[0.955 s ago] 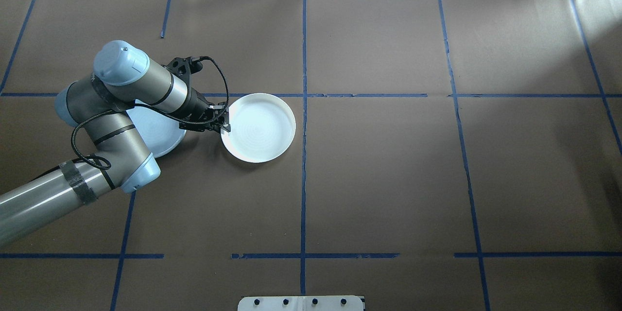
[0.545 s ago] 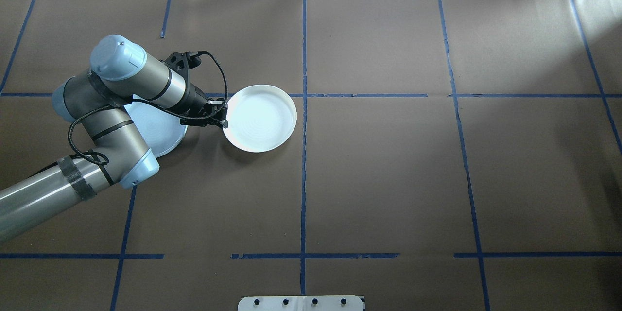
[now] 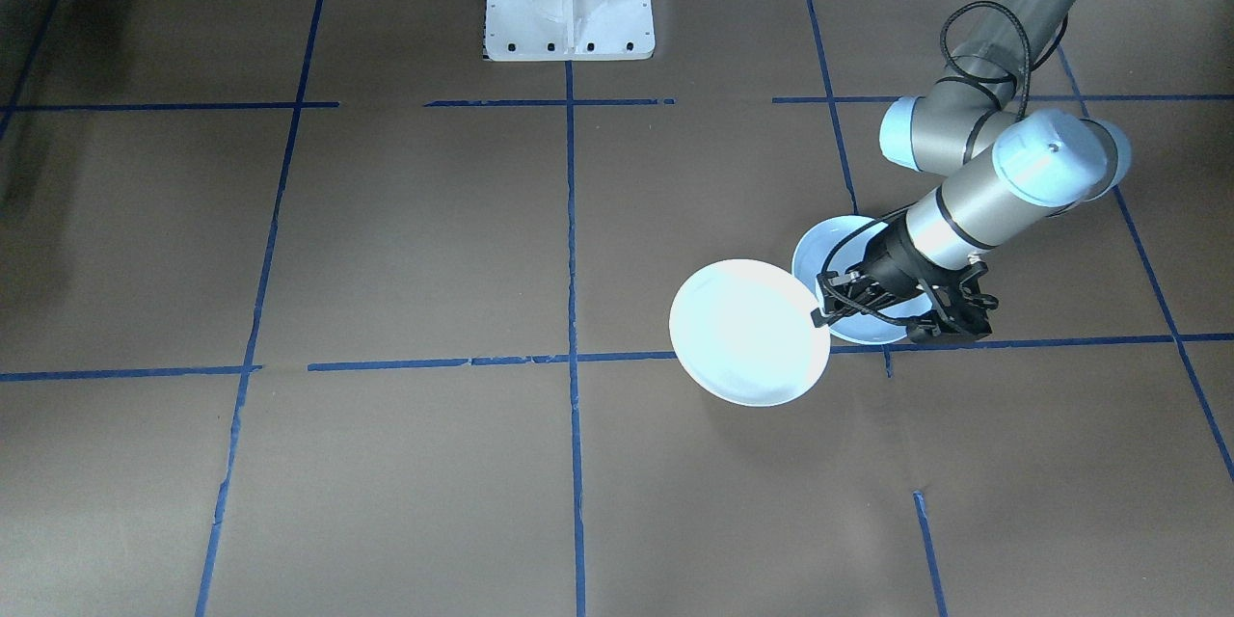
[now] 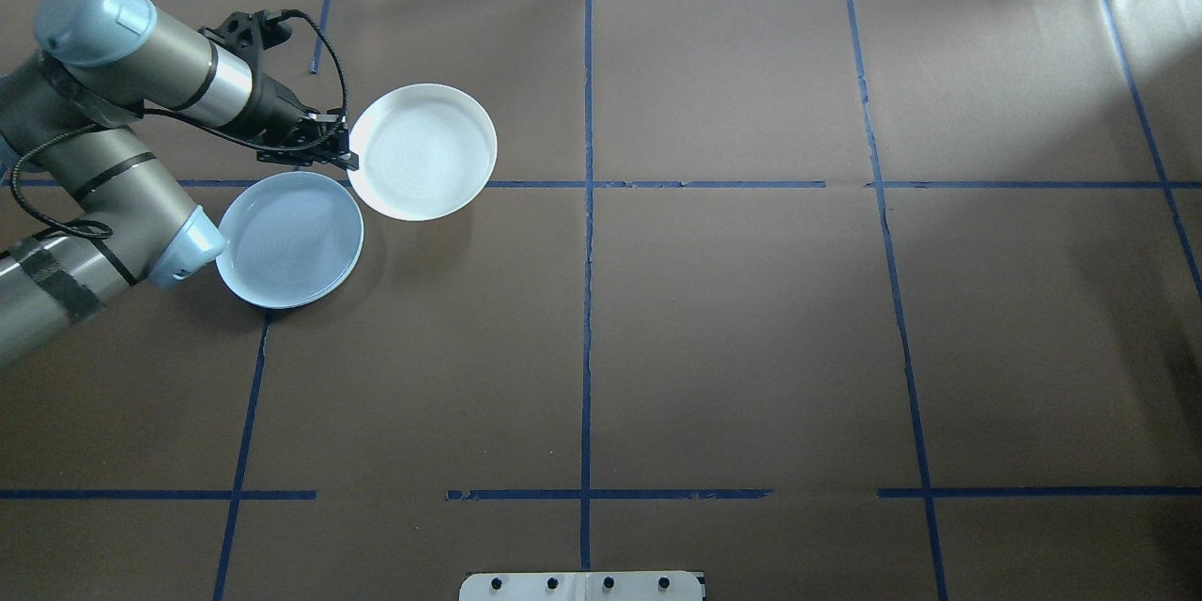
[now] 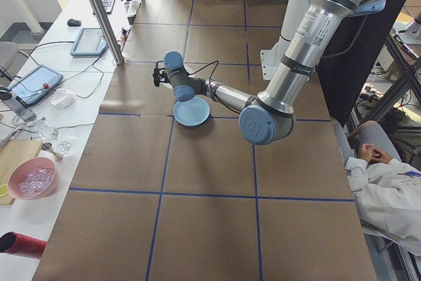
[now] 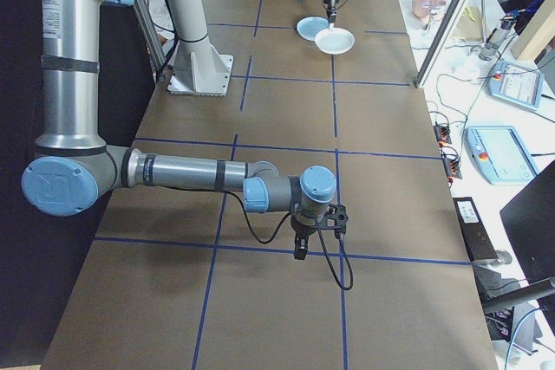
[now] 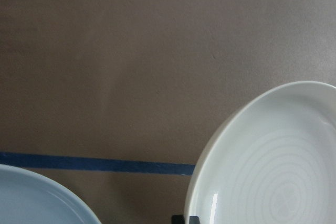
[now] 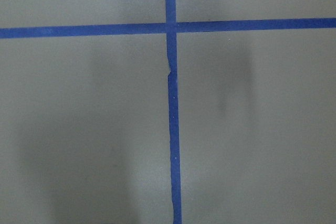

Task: Stack plate in center

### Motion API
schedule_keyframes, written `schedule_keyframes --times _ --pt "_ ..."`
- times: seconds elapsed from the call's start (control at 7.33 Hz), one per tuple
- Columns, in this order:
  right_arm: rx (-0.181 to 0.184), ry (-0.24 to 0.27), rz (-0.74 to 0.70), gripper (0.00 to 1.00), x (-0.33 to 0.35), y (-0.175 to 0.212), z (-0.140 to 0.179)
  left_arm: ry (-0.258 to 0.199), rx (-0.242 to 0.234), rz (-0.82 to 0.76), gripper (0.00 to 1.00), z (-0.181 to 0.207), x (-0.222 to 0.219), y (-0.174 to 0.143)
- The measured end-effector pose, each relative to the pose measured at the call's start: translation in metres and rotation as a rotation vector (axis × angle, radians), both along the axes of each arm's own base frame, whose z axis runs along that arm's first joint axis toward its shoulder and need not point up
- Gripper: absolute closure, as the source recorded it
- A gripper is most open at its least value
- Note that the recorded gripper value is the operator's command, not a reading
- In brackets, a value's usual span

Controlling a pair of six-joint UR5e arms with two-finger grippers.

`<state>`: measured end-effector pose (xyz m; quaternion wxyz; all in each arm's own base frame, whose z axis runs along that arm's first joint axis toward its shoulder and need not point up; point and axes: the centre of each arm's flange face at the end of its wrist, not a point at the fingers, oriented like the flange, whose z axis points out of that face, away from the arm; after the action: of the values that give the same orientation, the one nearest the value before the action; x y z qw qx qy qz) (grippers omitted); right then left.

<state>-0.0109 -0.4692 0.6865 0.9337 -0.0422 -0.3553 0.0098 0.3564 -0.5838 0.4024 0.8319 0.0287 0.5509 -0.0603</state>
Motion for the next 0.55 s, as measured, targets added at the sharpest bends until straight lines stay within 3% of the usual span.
schedule_keyframes --times 0.55 --pt "-0.001 0.0 0.0 0.0 0.0 0.001 0.0 -0.05 0.04 0.068 1.0 0.069 -0.045 0.033"
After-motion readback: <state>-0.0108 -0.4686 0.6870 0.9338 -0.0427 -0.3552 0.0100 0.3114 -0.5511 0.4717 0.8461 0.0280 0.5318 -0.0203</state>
